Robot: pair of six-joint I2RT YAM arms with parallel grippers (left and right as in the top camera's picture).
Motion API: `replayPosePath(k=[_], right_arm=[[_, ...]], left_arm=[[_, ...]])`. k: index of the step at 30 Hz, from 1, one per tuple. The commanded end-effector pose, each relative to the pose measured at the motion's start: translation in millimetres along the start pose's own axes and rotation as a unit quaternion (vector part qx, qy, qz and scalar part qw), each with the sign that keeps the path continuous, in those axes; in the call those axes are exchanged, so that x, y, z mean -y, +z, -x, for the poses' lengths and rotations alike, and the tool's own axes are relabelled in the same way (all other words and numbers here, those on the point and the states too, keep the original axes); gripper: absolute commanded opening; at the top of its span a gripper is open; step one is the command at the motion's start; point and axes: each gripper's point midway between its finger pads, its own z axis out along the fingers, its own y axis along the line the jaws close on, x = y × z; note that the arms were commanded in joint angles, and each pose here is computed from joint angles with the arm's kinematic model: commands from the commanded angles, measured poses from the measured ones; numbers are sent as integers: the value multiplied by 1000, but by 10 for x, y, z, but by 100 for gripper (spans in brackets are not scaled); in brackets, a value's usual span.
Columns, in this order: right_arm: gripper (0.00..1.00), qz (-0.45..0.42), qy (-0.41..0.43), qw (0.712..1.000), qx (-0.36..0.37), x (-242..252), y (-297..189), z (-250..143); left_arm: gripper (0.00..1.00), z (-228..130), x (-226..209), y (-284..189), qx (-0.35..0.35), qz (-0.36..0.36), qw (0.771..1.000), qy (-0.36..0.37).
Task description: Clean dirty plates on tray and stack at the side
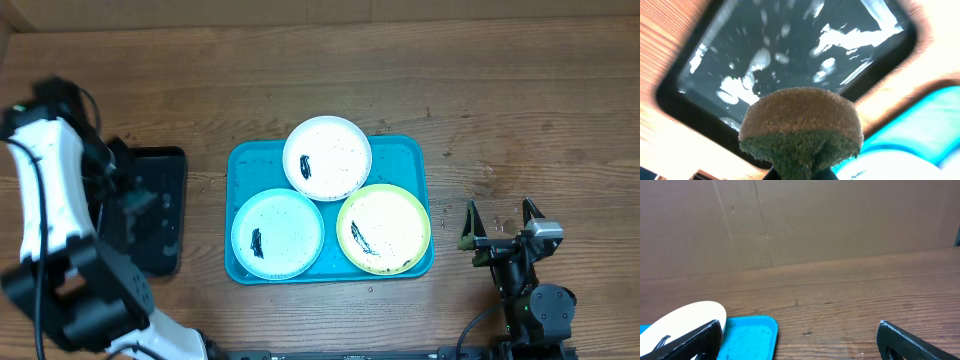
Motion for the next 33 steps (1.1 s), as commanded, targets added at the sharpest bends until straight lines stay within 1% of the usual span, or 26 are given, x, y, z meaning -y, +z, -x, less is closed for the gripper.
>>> replayPosePath(k=[1, 2, 4, 7, 10, 13, 15, 17, 20, 21, 22, 25, 28, 33], right_arm=[[100, 5, 0, 1000, 1, -17, 2, -21], [100, 5, 0, 1000, 1, -17, 2, -21], [100, 5, 0, 1000, 1, -17, 2, -21], [100, 5, 0, 1000, 1, -17, 2, -21], [100, 5, 0, 1000, 1, -17, 2, -21], [100, 5, 0, 1000, 1, -17, 2, -21], [100, 5, 0, 1000, 1, -17, 2, -21], [100, 5, 0, 1000, 1, -17, 2, -21], [100, 5, 0, 1000, 1, -17, 2, -21], [100, 5, 0, 1000, 1, -17, 2, -21], [100, 5, 0, 1000, 1, -17, 2, -21], [100, 5, 0, 1000, 1, -17, 2, -21], [100, 5, 0, 1000, 1, -17, 2, -21], [100, 5, 0, 1000, 1, -17, 2, -21]], left_arm=[[4, -15, 155, -871, 98, -79, 992, -2], [4, -126, 249, -1029, 109, -108, 988, 9], [4, -280, 337, -1132, 105, -128, 986, 23], [4, -593, 513, -1140, 69, -140, 986, 58], [4, -889, 725, -1019, 23, -145, 984, 100], [4, -1254, 977, -784, -29, -146, 977, 156], [4, -1516, 1158, -559, -58, -147, 968, 197], [4, -1757, 1317, -331, -80, -148, 960, 223], [4, -2081, 1519, 37, -90, -144, 949, 266], [4, -2263, 1611, 241, -92, -143, 940, 295], [4, -2342, 1638, 344, -93, -139, 937, 307], [4, -2461, 1638, 599, -87, -109, 939, 315], [4, -2469, 1645, 777, -77, -90, 939, 324], [4, -2480, 1634, 1040, -87, -74, 939, 324]])
